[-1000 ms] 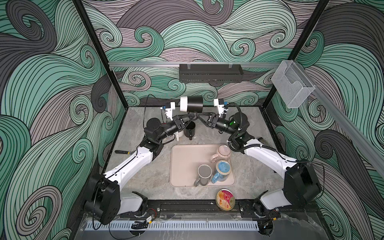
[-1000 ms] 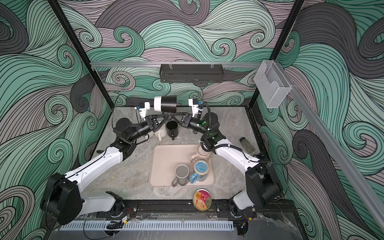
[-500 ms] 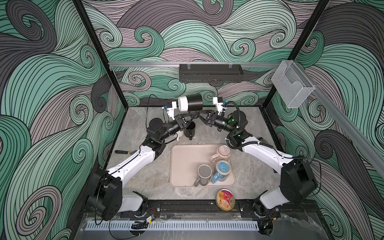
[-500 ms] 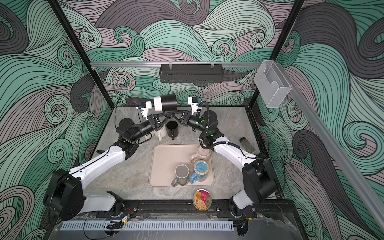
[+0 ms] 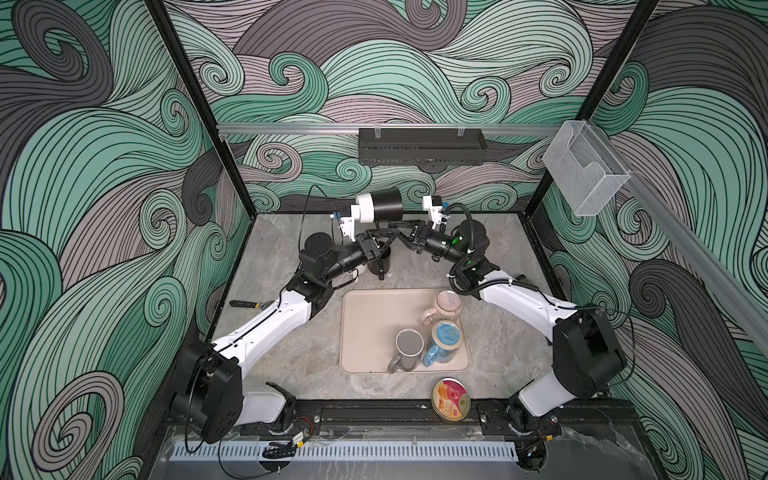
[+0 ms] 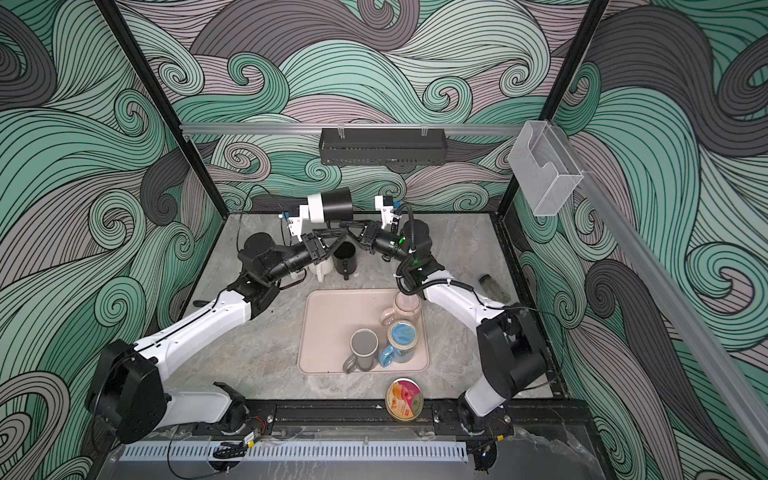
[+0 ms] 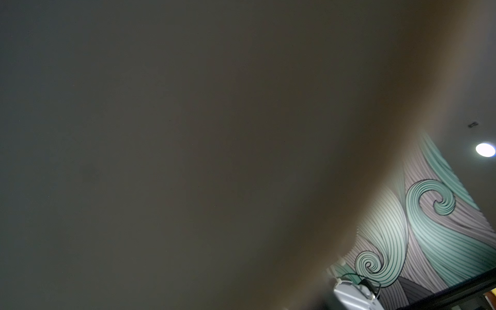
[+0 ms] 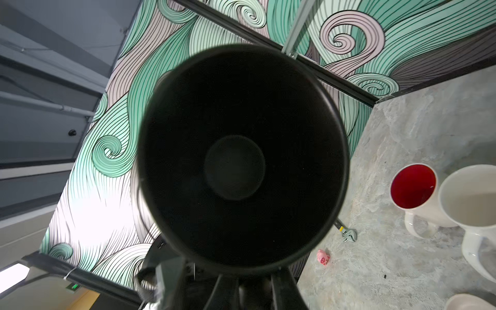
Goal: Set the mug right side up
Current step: 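Open the left gripper to release the mug while the right holds it, then rotate the mug upright and lower it with the right gripper while the left withdraws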
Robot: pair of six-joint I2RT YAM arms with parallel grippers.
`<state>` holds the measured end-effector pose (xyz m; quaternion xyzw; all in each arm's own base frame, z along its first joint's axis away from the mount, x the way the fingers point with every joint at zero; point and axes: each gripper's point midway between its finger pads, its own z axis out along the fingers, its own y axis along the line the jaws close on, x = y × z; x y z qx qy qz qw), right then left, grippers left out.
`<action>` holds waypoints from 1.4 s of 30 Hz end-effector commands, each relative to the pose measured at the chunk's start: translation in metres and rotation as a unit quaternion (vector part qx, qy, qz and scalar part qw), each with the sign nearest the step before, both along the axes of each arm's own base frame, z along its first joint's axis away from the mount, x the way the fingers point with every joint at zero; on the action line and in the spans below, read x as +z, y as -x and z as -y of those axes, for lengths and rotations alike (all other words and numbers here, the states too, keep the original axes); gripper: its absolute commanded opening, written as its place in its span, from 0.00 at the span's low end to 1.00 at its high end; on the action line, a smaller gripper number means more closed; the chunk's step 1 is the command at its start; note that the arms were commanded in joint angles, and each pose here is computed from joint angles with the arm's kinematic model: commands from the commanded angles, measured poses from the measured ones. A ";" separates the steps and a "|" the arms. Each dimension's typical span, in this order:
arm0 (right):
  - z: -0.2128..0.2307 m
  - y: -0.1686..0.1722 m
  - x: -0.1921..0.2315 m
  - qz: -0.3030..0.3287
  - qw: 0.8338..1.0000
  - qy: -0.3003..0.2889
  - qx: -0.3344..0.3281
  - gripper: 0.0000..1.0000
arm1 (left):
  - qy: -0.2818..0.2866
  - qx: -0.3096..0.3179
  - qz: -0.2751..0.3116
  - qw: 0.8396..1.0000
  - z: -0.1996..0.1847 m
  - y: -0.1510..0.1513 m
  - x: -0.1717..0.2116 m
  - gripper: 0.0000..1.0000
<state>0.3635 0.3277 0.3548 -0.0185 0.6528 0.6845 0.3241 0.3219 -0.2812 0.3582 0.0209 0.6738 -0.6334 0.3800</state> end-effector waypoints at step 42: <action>0.112 -0.064 -0.106 -0.022 0.879 0.417 -0.229 0.00 | -0.315 0.165 -0.003 0.935 -0.088 0.019 -0.097 0.90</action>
